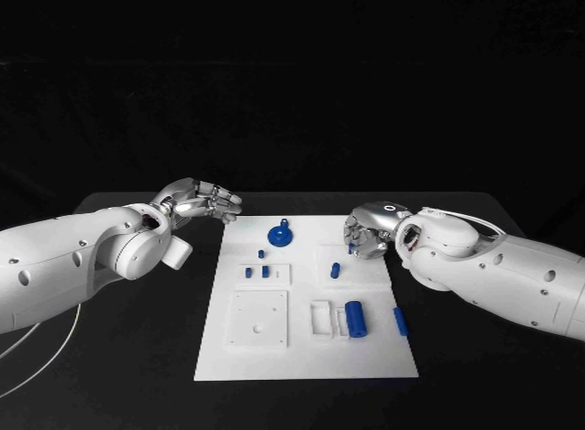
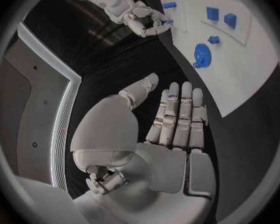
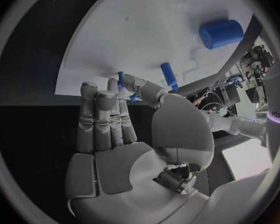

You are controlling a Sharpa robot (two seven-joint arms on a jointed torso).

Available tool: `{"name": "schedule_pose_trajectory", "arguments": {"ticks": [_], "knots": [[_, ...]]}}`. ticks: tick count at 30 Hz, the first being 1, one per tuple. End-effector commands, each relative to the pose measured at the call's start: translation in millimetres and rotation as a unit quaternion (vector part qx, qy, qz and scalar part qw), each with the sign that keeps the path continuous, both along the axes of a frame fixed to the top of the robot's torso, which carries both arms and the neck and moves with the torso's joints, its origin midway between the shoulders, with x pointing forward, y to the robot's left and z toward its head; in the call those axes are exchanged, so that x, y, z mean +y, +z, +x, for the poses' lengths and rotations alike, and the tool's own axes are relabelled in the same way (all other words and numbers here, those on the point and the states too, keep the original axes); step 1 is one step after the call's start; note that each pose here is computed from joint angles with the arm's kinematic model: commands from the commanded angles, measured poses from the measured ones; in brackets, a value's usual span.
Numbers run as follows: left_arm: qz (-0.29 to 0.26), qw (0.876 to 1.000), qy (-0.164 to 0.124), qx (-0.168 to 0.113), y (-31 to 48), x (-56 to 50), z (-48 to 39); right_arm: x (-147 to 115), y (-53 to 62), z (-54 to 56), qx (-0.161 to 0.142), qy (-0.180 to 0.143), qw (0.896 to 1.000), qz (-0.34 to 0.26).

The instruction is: Assemble the parts on the task board

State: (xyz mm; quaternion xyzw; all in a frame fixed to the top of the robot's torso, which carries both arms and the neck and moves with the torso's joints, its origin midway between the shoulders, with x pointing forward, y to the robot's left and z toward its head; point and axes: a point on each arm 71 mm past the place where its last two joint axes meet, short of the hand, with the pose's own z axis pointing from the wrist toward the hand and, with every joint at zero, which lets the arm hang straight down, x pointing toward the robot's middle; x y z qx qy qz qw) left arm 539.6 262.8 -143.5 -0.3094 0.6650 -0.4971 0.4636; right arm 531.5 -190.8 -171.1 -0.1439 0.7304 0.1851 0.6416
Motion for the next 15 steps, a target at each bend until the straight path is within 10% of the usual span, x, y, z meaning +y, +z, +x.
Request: {"name": "schedule_pose_trajectory", "arguments": {"ticks": [1, 15], "knots": [[0.002, 1.000, -0.006, 0.005, 0.0, -1.0, -0.3, -9.4, 4.4, 5.5, 0.038, -0.029, 0.998, 0.030], [0.000, 1.000, -0.006, -0.001, 0.8, -1.9, 0.2, 7.1, 30.1, -3.8, 0.024, 0.001, 0.995, 0.097]]}}
